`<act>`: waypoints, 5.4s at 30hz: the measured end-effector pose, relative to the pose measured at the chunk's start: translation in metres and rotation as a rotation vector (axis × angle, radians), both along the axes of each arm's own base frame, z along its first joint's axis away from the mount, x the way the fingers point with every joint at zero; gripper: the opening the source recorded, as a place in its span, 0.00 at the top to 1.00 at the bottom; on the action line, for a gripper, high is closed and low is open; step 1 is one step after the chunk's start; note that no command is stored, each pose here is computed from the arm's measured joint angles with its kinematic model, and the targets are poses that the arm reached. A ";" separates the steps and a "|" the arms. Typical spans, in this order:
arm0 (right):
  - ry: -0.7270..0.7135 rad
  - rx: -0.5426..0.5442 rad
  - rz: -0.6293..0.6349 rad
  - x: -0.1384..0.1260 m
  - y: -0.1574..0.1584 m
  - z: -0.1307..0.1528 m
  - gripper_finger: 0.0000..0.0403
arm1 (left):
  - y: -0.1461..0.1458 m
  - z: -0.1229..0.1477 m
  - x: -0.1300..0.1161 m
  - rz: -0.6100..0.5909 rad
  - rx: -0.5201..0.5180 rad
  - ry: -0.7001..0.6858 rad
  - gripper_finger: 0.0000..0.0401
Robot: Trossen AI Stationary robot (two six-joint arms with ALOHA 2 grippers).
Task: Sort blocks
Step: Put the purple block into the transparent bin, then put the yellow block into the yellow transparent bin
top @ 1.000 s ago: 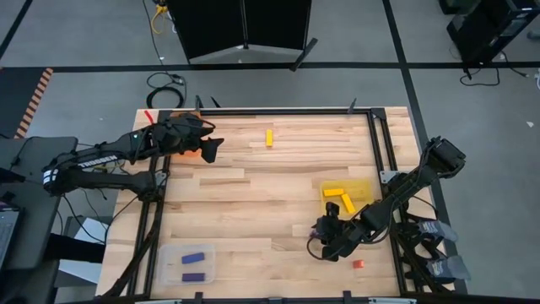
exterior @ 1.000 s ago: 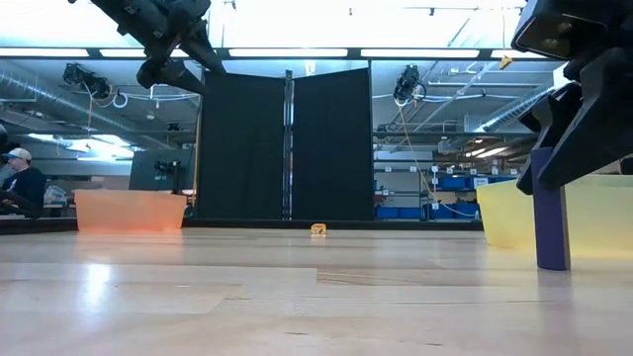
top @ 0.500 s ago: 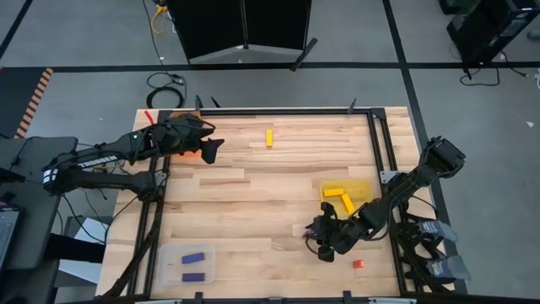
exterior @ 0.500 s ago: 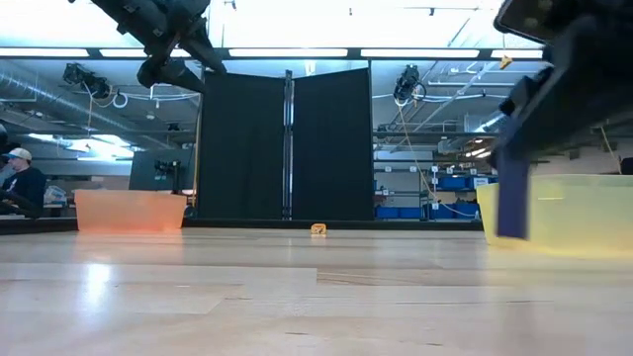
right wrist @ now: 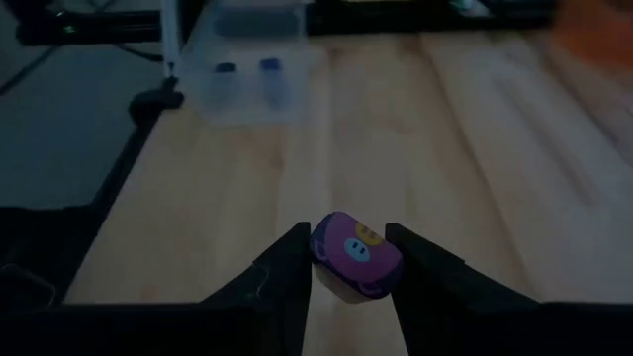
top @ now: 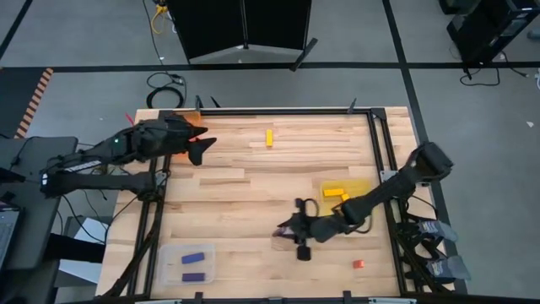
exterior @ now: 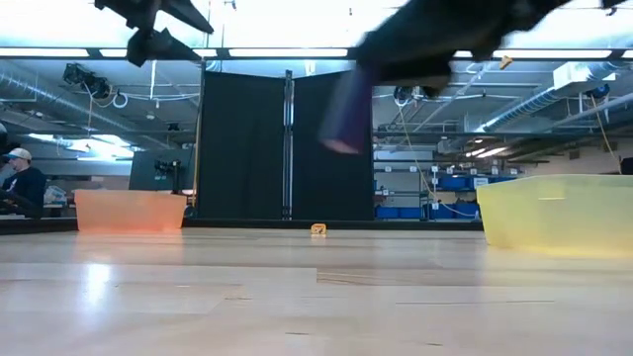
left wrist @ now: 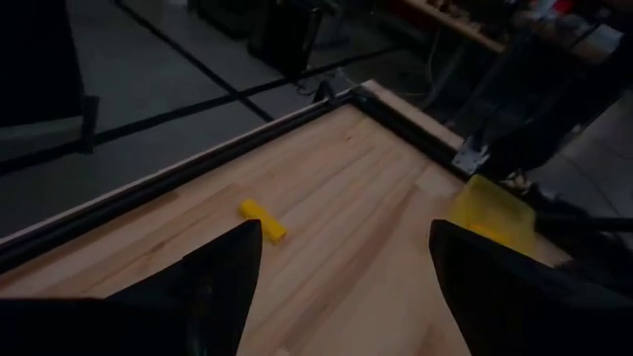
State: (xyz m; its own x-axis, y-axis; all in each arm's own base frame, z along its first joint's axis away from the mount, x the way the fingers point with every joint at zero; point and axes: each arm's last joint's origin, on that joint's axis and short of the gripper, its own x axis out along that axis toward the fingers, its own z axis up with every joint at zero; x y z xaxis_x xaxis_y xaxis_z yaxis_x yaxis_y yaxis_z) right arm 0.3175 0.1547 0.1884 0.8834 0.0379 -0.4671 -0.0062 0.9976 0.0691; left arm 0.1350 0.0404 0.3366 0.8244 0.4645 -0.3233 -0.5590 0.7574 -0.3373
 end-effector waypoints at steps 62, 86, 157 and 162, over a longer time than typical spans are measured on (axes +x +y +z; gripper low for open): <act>-0.310 -0.099 -0.190 -0.028 -0.056 0.043 0.41 | 0.028 -0.087 0.131 0.056 -0.168 0.306 0.36; -0.306 -0.057 -0.129 -0.128 -0.004 0.054 0.41 | 0.130 -0.153 0.275 0.272 -0.331 0.653 0.04; -0.611 -0.068 -0.031 -0.182 0.022 0.126 0.42 | -0.039 -0.153 0.391 -0.482 -0.140 0.001 0.75; -0.613 -0.064 -0.033 -0.182 0.022 0.128 0.42 | -0.041 -0.163 0.395 -0.518 -0.168 0.031 0.62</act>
